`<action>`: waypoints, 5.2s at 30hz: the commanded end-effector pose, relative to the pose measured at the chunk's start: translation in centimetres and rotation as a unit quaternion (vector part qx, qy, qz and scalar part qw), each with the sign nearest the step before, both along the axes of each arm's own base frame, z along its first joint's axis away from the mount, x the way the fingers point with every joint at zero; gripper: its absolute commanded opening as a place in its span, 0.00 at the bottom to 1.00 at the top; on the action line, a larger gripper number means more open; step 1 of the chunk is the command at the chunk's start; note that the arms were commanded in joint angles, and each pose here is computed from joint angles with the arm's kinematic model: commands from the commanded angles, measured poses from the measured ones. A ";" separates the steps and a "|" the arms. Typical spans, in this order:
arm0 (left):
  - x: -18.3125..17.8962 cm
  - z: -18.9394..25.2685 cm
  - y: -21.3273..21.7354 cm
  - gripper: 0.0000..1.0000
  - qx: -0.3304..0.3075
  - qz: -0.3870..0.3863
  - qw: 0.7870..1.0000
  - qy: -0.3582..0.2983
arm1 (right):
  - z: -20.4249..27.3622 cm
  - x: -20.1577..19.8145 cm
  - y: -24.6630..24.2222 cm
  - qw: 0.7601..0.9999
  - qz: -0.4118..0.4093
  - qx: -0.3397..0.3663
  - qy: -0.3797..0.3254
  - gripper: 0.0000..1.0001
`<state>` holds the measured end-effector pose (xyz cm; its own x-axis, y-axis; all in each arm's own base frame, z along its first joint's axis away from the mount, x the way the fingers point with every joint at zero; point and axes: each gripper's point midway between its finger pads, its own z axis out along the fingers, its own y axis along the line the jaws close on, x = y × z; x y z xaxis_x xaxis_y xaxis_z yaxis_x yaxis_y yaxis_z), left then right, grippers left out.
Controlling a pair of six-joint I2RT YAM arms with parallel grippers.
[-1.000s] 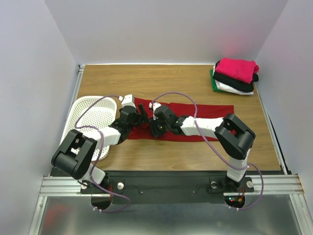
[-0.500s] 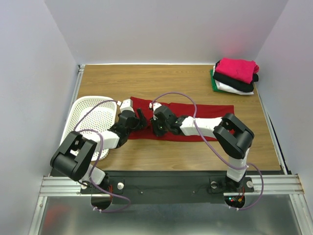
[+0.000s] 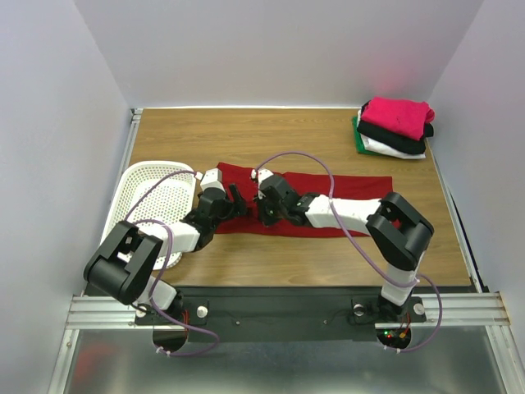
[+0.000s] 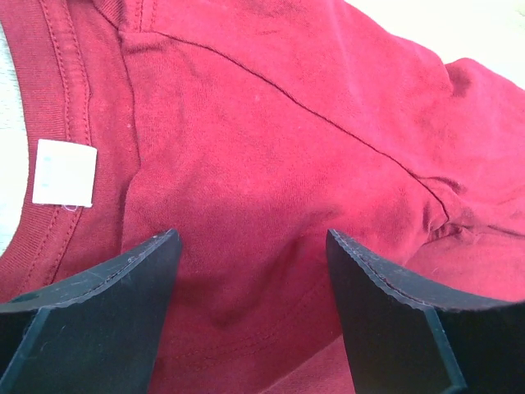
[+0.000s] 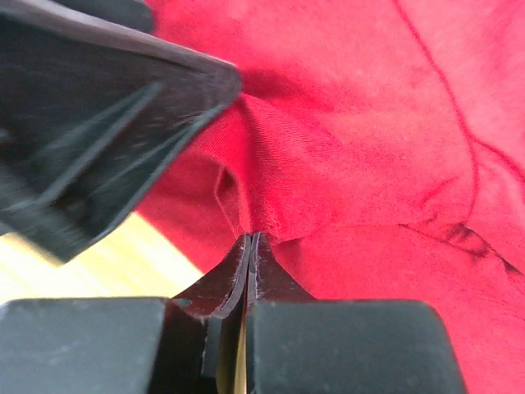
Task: Fold and stack the t-shirts
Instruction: Fold the tshirt
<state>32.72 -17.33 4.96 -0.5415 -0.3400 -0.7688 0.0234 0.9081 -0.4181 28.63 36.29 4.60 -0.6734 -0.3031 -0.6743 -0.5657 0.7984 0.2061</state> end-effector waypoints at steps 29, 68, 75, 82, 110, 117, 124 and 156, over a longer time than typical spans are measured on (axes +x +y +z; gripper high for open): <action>-0.4 0.0 1.5 0.84 0.030 0.018 0.999 -0.009 | 3.3 -0.5 -4.7 0.994 -0.068 -0.070 -0.052 0.30; 3.6 0.7 -5.5 0.84 -0.006 -0.065 0.998 0.002 | -1.0 7.6 -17.1 0.957 -0.267 -0.110 -0.039 0.69; 5.7 0.0 -5.9 0.84 0.001 -0.064 0.998 0.006 | -3.5 5.9 -15.6 0.966 -0.241 -0.089 0.012 0.68; 8.0 1.4 -5.6 0.84 0.003 -0.060 0.998 -0.006 | -4.8 3.8 -14.4 0.972 -0.218 -0.080 0.044 0.68; 5.1 5.7 -2.2 0.84 0.000 -0.037 0.999 -0.030 | 0.9 1.2 -16.9 0.959 -0.271 -0.074 -0.047 0.73; 2.9 1.7 -2.8 0.84 -0.001 -0.066 0.998 0.023 | -0.7 0.9 -17.9 0.952 -0.285 -0.101 -0.037 0.73; 2.8 -1.3 -4.0 0.85 -0.001 -0.096 0.993 0.064 | -2.5 0.4 -17.1 0.957 -0.270 -0.108 -0.009 0.73; 17.1 1.4 -8.4 0.84 -0.058 -0.119 0.991 0.028 | -4.5 -3.1 -7.8 0.988 -0.120 -0.041 0.088 0.70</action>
<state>48.18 -26.33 5.61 -0.6620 -0.2822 -0.6944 0.1996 0.8266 -0.5263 29.46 27.48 2.91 -0.7553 -0.1048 -0.6470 -0.2708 0.9488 0.1625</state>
